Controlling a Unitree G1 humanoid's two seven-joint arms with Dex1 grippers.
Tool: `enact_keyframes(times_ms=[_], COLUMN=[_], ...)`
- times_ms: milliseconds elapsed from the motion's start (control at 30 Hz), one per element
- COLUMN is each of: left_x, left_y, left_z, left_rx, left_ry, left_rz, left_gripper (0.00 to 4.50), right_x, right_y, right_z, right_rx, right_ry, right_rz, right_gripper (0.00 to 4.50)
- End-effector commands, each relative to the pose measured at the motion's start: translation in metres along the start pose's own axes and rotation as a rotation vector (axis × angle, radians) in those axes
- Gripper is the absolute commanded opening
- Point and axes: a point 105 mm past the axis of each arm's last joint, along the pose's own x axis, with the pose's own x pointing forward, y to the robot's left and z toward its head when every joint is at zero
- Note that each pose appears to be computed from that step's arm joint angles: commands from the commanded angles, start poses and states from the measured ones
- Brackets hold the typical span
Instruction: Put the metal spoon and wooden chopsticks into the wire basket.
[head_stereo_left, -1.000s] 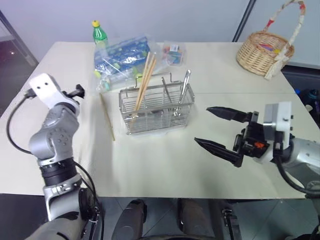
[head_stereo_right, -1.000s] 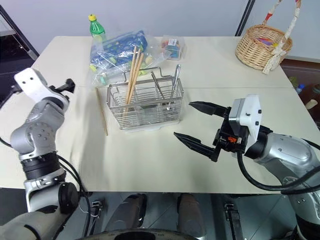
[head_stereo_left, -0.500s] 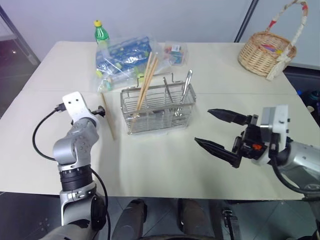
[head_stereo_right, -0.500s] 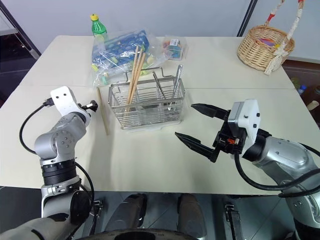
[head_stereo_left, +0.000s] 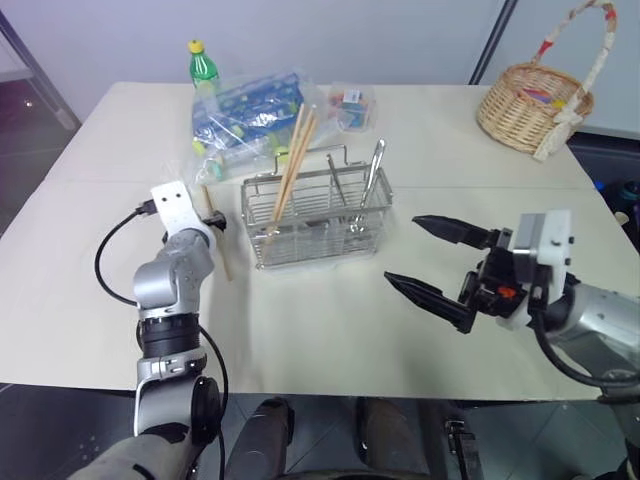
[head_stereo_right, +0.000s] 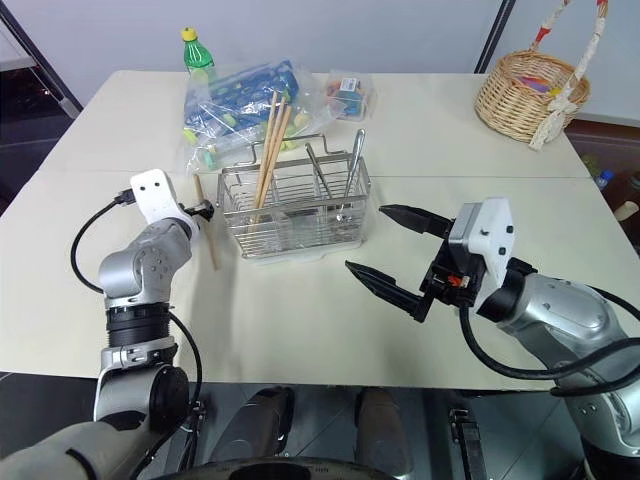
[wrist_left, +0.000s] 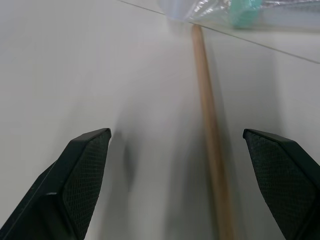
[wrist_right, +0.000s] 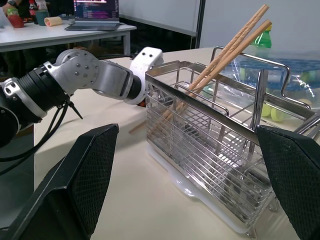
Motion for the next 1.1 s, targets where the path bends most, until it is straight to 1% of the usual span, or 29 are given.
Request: enact_keyframes(times_ms=[33, 133, 333, 433, 500, 567, 600, 633, 667, 700, 900, 1000, 1100], left_x=[0.001, 0.004, 0.005, 0.004, 0.004, 0.003, 0.003, 0.002, 0.001, 0.001, 0.0, 0.0, 0.0], left_y=[0.0, 0.002, 0.004, 0.006, 0.006, 0.007, 0.009, 0.009, 0.01, 0.01, 0.02, 0.026, 0.026], left_z=[0.005, -0.002, -0.007, -0.008, -0.009, -0.01, -0.012, -0.014, -0.016, -0.016, -0.019, -0.014, 0.002], left_rx=[0.064, 0.103, 0.074, 0.046, 0.038, 0.031, 0.023, 0.009, -0.003, -0.011, -0.021, -0.024, -0.018], left_ry=[0.003, 0.045, 0.069, 0.076, 0.076, 0.082, 0.089, 0.095, 0.102, 0.106, 0.116, 0.096, 0.033], left_rz=[0.041, 0.071, 0.077, 0.077, 0.074, 0.08, 0.086, 0.084, 0.083, 0.082, 0.109, 0.123, 0.076], left_gripper=[4.46, 4.46, 4.46, 3.62, 2.8, 1.66, 1.23, 0.63, 0.14, 0.05, 0.05, 0.05, 0.05], right_x=[0.003, 0.004, 0.005, 0.005, 0.005, 0.005, 0.005, 0.005, 0.005, 0.005, 0.005, 0.005, 0.003], right_y=[0.005, 0.004, 0.002, 0.0, -0.001, -0.001, -0.001, -0.002, -0.002, -0.002, -0.006, -0.009, -0.007], right_z=[0.011, 0.012, 0.014, 0.014, 0.015, 0.015, 0.015, 0.015, 0.015, 0.015, 0.015, 0.015, 0.014], right_rx=[-0.054, -0.059, -0.063, -0.066, -0.066, -0.065, -0.065, -0.065, -0.064, -0.064, -0.062, -0.058, -0.049], right_ry=[-0.037, -0.042, -0.052, -0.053, -0.054, -0.054, -0.054, -0.054, -0.053, -0.053, -0.05, -0.053, -0.05], right_rz=[0.014, 0.007, -0.01, -0.02, -0.023, -0.023, -0.023, -0.022, -0.022, -0.022, -0.024, -0.036, -0.036], right_gripper=[4.5, 4.5, 4.5, 4.5, 4.5, 4.5, 4.5, 4.5, 4.5, 4.5, 4.5, 4.5, 4.5])
